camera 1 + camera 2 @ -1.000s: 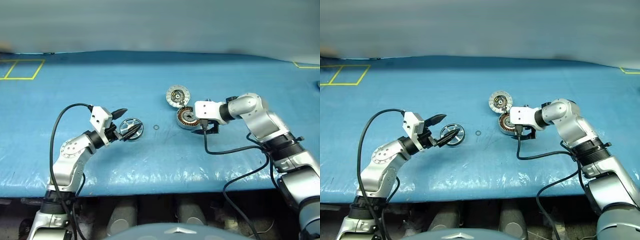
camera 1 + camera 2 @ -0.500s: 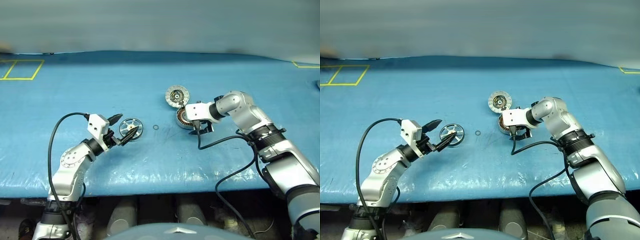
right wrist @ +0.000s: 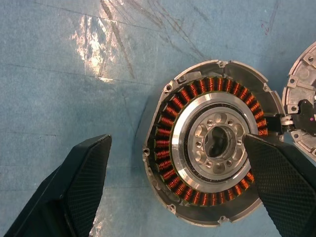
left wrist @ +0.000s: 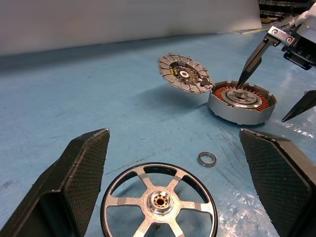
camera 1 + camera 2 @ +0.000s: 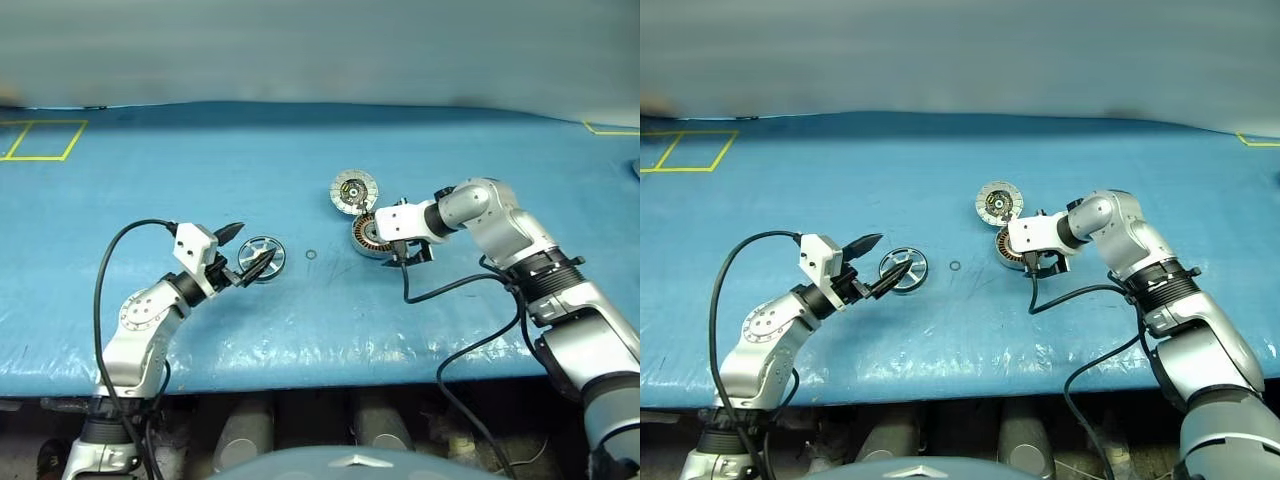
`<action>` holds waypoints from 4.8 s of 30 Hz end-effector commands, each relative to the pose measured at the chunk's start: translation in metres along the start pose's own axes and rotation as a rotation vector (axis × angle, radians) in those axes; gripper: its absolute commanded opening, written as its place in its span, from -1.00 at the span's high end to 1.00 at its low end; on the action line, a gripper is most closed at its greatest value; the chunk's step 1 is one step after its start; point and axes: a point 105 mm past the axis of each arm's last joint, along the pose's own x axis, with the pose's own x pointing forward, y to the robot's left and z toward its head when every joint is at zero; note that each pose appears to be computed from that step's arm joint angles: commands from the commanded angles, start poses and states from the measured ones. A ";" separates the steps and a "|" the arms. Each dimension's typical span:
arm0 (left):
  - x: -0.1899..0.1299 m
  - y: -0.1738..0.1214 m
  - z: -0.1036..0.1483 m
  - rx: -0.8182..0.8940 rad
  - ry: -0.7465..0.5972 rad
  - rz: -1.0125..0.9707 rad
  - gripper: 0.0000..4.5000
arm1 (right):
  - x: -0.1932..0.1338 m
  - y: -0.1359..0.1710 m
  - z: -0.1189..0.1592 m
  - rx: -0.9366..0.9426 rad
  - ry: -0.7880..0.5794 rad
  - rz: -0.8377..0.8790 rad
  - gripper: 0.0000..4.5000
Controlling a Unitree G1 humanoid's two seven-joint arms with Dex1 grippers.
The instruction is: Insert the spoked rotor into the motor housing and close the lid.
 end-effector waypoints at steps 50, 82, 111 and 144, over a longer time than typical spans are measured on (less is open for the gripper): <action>-0.003 0.002 0.000 0.030 -0.007 0.068 -1.00 | 0.016 0.070 0.052 0.217 -0.158 -0.007 0.07; 0.000 0.000 0.004 0.050 -0.002 -0.024 -1.00 | -0.026 0.031 0.095 0.447 -0.549 -0.333 -0.99; 0.117 0.001 -0.009 0.290 0.396 -0.540 -1.00 | -0.042 0.055 0.077 0.698 -0.713 -0.589 -0.99; 0.096 0.011 -0.054 0.299 0.533 -0.522 0.66 | -0.015 0.090 0.036 0.846 -0.584 -0.423 -1.00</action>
